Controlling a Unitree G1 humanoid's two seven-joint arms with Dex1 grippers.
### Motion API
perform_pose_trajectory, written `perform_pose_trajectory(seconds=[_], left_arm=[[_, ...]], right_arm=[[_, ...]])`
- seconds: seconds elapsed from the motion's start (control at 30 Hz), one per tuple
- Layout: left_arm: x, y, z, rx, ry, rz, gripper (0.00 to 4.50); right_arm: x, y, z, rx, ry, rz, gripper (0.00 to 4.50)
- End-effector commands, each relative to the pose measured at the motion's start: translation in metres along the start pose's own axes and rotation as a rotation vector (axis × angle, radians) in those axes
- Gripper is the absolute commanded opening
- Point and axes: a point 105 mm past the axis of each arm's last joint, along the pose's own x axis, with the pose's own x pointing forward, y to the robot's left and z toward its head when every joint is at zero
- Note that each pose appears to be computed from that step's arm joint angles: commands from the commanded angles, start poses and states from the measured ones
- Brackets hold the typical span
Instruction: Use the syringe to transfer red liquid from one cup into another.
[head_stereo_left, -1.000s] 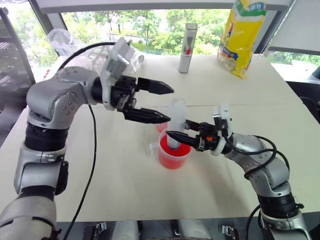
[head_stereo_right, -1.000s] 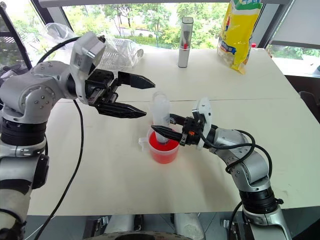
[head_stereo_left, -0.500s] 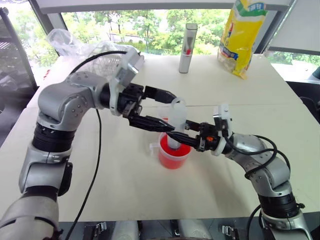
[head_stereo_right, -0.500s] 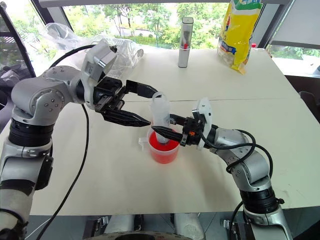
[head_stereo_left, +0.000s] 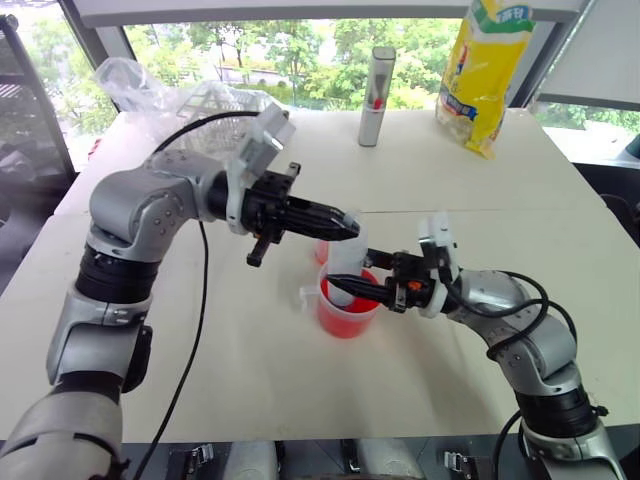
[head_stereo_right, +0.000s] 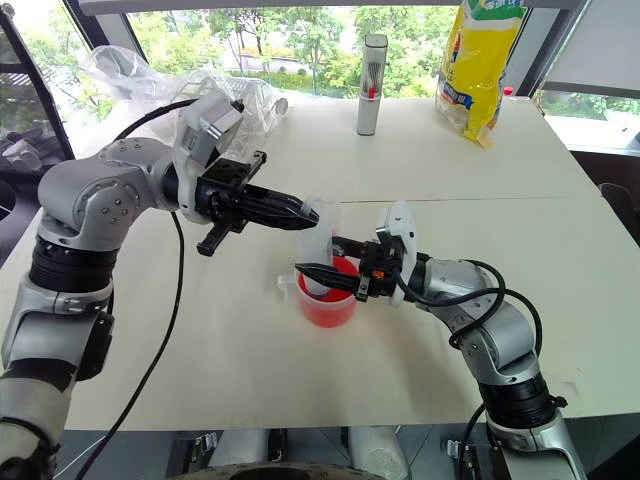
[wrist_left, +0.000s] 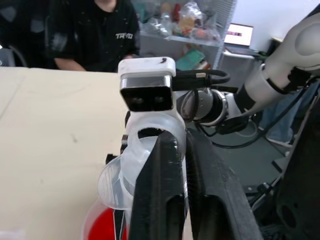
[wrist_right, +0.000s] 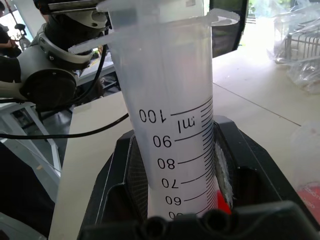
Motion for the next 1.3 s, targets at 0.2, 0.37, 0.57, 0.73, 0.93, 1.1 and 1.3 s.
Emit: perform_pose_trajectory(seconds=[0.2, 0.37, 0.57, 0.73, 0.93, 1.1, 1.3], left_arm=[[0.004, -0.002, 0.005, 0.036, 0.008, -0.023, 0.04], [0.003, 0.003, 0.012, 0.059, -0.007, -0.003, 0.04], [0.002, 0.007, 0.035, 0.119, -0.058, 0.021, 0.04], [0.003, 0.01, 0.048, 0.16, -0.089, 0.037, 0.04], [-0.001, 0.011, 0.056, 0.176, -0.107, 0.045, 0.04], [-0.003, 0.01, 0.059, 0.185, -0.115, 0.05, 0.04], [-0.004, 0.01, 0.061, 0.192, -0.118, 0.055, 0.04]], right_arm=[[-0.003, -0.003, 0.011, -0.052, -0.026, -0.022, 1.41], [-0.003, -0.003, 0.01, -0.05, -0.021, -0.02, 1.41], [-0.003, -0.002, 0.005, -0.047, -0.007, -0.015, 1.41], [-0.005, -0.003, -0.001, -0.035, 0.011, -0.011, 1.41], [-0.007, -0.001, -0.009, -0.002, 0.036, -0.003, 1.41], [-0.007, 0.002, -0.015, 0.021, 0.046, 0.003, 1.41], [-0.007, 0.003, -0.017, 0.028, 0.049, 0.003, 1.41]])
